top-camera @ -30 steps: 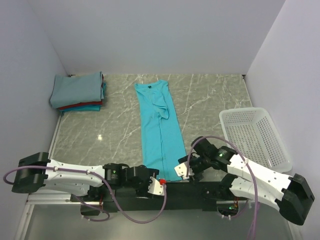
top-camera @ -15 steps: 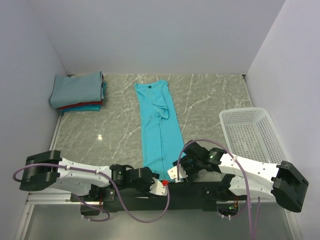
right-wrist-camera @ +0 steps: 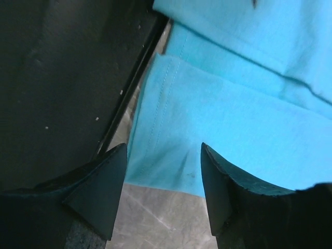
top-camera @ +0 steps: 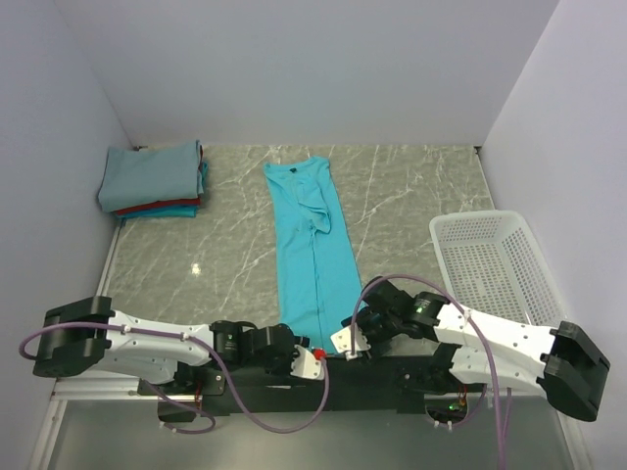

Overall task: Fold and stack the t-shirts
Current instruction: Fold the tshirt

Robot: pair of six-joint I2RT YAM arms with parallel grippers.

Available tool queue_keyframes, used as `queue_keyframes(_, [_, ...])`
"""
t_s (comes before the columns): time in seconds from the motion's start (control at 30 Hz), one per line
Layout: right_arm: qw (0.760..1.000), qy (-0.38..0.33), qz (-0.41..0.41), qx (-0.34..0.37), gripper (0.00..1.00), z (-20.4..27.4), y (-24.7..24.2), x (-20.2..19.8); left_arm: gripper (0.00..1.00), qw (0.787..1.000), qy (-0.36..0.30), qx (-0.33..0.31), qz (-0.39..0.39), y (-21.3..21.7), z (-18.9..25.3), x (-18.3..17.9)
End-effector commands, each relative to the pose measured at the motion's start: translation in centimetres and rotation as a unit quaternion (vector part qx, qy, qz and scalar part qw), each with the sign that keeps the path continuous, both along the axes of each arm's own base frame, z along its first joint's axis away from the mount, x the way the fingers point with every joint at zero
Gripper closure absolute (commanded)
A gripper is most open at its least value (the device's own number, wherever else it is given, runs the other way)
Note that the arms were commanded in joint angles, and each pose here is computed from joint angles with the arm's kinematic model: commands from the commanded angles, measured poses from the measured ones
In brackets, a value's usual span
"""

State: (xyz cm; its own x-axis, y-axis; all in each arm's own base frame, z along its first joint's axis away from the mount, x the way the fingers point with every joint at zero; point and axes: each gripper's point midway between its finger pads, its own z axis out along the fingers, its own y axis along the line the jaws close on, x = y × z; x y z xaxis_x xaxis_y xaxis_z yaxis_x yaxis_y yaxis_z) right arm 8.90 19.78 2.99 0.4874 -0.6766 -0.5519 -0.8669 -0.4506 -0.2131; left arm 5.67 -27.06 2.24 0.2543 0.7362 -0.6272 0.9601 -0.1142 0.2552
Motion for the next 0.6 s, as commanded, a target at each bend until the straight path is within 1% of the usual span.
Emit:
queue_keyframes(0.0, [1.0, 0.016, 0.013, 0.019, 0.34, 1.4, 0.7, -1.0, 0.52, 0.997, -0.056, -0.036, 0.045, -0.4, 2.0, 2.9])
queue_keyframes(0.1, [1.0, 0.011, 0.014, -0.015, 0.34, -0.1, -0.2, -1.0, 0.49, 0.997, -0.055, -0.033, 0.048, -0.3, 1.8, 3.0])
queue_keyframes(0.37, [0.999, -0.005, -0.014, -0.05, 0.35, -1.8, -0.5, 0.0, 0.51, 0.998, -0.036, -0.002, 0.046, 0.2, 0.1, 2.8])
queue_keyframes(0.47, [0.998, -0.004, -0.025, -0.062, 0.37, -2.2, -0.7, 0.3, 0.51, 0.999, -0.024, 0.004, 0.026, 0.2, -0.1, 2.1])
queue_keyframes(0.57, [0.997, -0.006, -0.03, -0.066, 0.42, -2.3, -0.7, 0.5, 0.5, 1.0, -0.02, -0.006, 0.014, 0.0, 0.3, 1.8])
